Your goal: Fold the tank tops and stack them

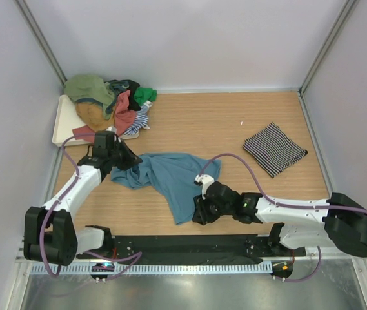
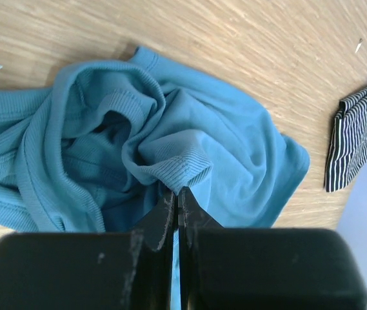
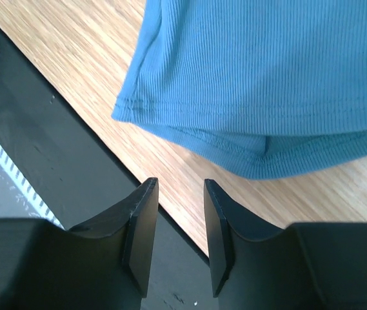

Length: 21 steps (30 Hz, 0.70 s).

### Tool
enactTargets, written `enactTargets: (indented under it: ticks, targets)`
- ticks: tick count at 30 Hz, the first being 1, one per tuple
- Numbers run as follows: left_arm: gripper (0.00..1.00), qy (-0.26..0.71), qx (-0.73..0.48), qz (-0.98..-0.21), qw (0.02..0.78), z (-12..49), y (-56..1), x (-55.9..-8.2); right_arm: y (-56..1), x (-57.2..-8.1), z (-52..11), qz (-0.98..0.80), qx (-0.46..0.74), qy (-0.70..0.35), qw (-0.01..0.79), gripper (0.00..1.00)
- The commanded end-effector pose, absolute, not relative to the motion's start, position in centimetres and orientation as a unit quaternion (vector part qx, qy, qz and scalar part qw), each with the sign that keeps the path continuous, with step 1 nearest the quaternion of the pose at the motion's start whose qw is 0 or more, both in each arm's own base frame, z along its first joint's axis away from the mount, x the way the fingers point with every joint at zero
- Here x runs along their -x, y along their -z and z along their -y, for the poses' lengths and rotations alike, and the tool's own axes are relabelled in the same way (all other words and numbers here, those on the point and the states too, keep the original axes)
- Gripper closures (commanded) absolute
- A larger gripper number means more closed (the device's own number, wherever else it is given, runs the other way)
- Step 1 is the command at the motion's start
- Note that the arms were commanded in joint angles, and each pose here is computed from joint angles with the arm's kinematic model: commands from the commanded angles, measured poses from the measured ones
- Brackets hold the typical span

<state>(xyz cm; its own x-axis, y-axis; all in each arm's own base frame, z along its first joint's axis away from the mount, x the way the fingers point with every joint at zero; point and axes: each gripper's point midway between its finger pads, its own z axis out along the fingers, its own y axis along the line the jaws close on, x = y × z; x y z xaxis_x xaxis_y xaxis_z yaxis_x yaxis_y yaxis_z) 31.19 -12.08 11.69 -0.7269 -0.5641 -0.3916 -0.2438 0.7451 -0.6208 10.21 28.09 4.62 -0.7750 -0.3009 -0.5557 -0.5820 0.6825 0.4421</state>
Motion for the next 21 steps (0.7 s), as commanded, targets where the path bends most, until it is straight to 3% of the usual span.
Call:
enactTargets:
  ticks: [1, 21]
  targets:
    - [1.00, 0.289, 0.208, -0.881, 0.312, 12.3, -12.8, -31.1, -6.2, -11.5, -30.0, -0.878, 0.231, -0.333, 0.255, 0.59]
    - [1.00, 0.280, 0.203, -0.883, 0.318, 11.9, -13.4, -30.4, -4.2, -11.6, -35.7, -0.901, 0.258, -0.225, 0.267, 0.58]
